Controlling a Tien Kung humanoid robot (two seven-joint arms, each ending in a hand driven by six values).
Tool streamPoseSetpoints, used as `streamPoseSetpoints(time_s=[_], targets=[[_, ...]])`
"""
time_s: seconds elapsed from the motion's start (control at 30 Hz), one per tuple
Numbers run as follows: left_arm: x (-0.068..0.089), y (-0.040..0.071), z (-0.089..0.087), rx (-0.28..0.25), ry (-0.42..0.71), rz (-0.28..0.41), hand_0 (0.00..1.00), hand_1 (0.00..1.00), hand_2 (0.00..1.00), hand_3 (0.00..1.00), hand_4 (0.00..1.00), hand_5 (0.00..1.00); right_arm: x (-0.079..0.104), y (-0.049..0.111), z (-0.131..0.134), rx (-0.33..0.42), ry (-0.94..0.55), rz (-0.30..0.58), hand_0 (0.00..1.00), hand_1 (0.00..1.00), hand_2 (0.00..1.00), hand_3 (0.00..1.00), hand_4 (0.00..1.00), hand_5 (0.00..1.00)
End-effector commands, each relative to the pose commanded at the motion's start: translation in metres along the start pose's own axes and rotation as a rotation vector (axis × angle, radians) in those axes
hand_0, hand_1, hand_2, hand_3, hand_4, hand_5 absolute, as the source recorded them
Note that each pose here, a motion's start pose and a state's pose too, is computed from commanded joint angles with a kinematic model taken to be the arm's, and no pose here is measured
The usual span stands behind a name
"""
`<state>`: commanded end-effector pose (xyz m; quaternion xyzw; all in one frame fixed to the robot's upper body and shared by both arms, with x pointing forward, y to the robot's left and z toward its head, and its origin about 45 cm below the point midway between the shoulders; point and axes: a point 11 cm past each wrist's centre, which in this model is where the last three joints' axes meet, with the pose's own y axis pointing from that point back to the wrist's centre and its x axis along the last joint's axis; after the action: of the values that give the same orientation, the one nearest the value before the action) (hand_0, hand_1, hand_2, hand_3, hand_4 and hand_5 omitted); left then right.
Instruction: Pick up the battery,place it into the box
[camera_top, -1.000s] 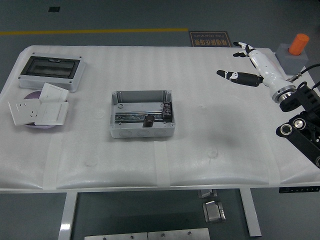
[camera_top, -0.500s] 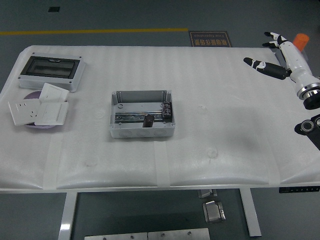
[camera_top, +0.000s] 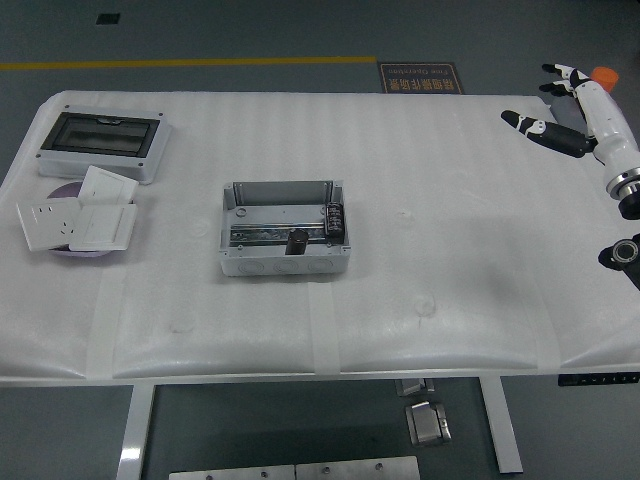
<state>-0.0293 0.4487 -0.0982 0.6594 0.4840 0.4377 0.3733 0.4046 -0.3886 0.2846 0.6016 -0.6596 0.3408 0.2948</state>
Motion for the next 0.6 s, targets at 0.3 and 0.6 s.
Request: streamPoseSetpoints(time_s=[0.3,0.6], targets=[[-0.0026,-0.0002,0.0010,-0.002,0.000,-0.004,0.617,0.615,0.413,0.508,0.612,0.043,0.0026,0.0007,0.0039,-0.011,-0.006,0.010,0.966,0.780,0.738,0.869,0.998,0.651],[-0.0032,-0.0002,0.0010,-0.003,0.001,-0.005,0.616,0.615,0.412,0.506,0.615,0.044,0.0056,0.0003,0.0036,-0.010,0.000,0.018,0.964,0.778,0.735,0.865,0.998,0.649]])
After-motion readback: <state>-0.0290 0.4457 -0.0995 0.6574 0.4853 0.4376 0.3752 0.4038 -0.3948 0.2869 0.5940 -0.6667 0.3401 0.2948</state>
